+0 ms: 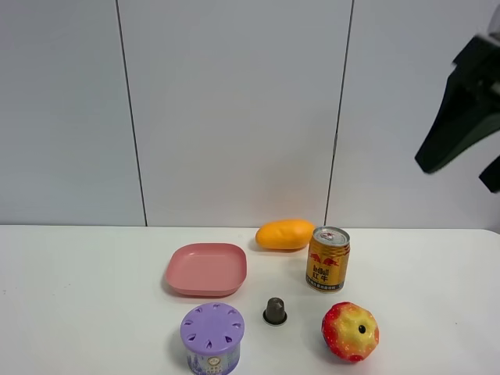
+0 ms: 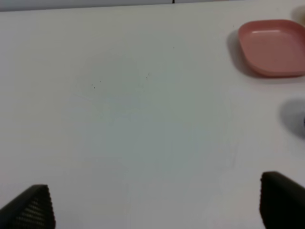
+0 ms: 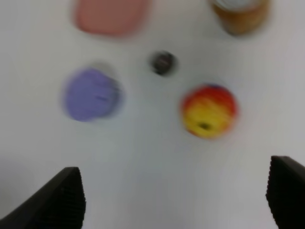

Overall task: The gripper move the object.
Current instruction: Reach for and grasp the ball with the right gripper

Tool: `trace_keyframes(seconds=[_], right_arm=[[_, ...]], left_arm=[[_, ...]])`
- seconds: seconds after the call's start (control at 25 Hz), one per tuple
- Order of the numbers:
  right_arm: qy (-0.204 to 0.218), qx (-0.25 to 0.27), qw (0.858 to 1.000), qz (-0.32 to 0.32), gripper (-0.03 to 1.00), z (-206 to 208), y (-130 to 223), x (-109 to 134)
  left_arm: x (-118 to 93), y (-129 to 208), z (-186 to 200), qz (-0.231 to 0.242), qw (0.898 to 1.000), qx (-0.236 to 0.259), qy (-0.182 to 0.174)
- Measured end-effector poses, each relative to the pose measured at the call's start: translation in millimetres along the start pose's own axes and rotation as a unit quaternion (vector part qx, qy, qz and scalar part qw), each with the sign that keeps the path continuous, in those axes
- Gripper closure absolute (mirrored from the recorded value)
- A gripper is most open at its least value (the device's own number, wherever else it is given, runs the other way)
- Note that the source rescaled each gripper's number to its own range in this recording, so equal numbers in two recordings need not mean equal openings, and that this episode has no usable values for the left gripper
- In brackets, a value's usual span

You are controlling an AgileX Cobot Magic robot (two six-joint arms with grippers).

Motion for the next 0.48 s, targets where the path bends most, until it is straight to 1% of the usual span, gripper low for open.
trace_keyframes(seconds=[0.08, 0.12, 0.28, 0.32, 0.36, 0.48], right_arm=[[0.041, 0.003, 0.999, 0.004, 0.55, -18, -1, 8], [0.052, 0.000, 0.999, 0.011, 0.55, -26, -3, 13], [0.052, 0.025, 0.998, 0.030, 0.55, -70, -2, 39], [0.055, 0.036, 0.997, 0.035, 0.53, -83, -1, 41], [0.060, 0.047, 0.996, 0.044, 0.46, -95, 0, 42], [0.074, 0.078, 0.991, 0.075, 0.15, -123, 1, 40]], left_arm=[[0, 0, 0, 0.000, 1.000, 0.000, 0.000], [0, 0, 0, 0.000, 1.000, 0.000, 0.000], [0, 0, 0, 0.000, 1.000, 0.000, 0.000], [0, 0, 0, 0.000, 1.000, 0.000, 0.000], [0, 0, 0, 0.000, 1.000, 0.000, 0.000], [0, 0, 0, 0.000, 1.000, 0.000, 0.000]])
Point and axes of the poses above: a point on each arm's last joint axis where the gripper is mounted, z pointing back along that axis away from the gripper, x along the wrist's bending axis when the last joint is at zero, y = z × x, the point moved 3 cm from there along -z, pointing out along that axis toward the gripper, and after that the axes turned 10 degrees about -z, right-handed, at the moved point
